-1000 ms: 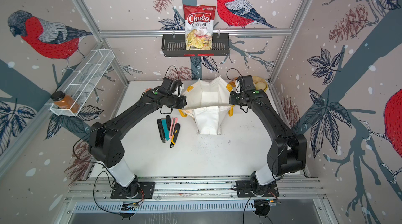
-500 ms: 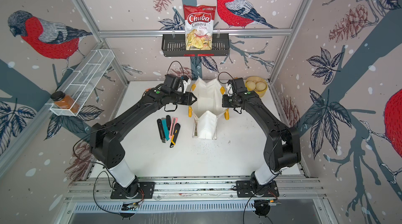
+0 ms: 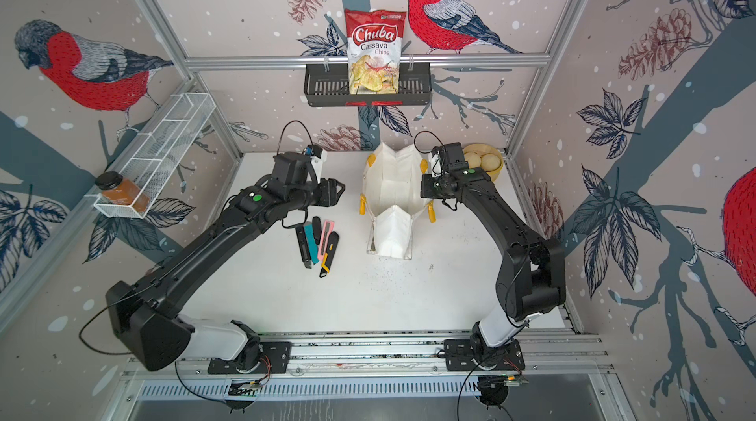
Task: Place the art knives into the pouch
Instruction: Open the pouch at the center of the board, then pick up the utility knife at the center of the board.
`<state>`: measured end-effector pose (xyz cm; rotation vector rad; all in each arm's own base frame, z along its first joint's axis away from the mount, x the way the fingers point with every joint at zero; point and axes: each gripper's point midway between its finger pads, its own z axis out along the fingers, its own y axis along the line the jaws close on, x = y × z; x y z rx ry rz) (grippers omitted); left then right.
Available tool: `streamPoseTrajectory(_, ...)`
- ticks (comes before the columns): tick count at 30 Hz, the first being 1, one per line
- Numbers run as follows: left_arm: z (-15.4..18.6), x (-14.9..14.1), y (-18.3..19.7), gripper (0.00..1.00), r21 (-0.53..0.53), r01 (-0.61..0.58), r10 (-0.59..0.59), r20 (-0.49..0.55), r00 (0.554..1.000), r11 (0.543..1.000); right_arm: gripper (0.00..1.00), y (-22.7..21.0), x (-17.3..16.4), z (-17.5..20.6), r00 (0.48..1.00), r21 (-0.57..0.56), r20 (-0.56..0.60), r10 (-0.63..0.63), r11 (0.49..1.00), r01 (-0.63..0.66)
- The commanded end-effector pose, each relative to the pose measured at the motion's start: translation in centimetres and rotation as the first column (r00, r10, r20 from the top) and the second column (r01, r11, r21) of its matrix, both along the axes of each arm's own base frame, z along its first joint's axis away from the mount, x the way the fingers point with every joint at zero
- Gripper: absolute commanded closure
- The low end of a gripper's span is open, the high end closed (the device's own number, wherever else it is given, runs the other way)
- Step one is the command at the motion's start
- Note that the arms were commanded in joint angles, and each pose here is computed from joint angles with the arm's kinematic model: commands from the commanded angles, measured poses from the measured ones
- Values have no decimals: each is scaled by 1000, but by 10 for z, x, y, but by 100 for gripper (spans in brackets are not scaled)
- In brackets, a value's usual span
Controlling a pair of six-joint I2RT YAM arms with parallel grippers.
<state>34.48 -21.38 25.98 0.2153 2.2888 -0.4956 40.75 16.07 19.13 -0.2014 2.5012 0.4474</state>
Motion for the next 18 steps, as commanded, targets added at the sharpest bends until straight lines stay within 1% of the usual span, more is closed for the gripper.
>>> streamPoseTrajectory(1, -30, -10, 19, 44, 45, -70, 72, -42, 997, 997, 100, 1, 5, 6, 999, -9, 32, 7, 1000, -7)
streamPoseTrajectory(9, -114, -45, 28, 44, 90, -50, 69, -227, 971, 995, 100, 4, 3, 7, 999, -15, 35, 18, 1000, -18)
streamPoseTrajectory(12, -134, -52, 30, 44, 104, -55, 80, -252, 964, 993, 100, 6, 3, 7, 999, -16, 36, 21, 1000, -20)
streamPoseTrajectory(18, -162, -51, 29, 44, 143, -47, 87, -289, 953, 989, 100, 10, 2, 8, 999, -18, 41, 27, 1000, -26)
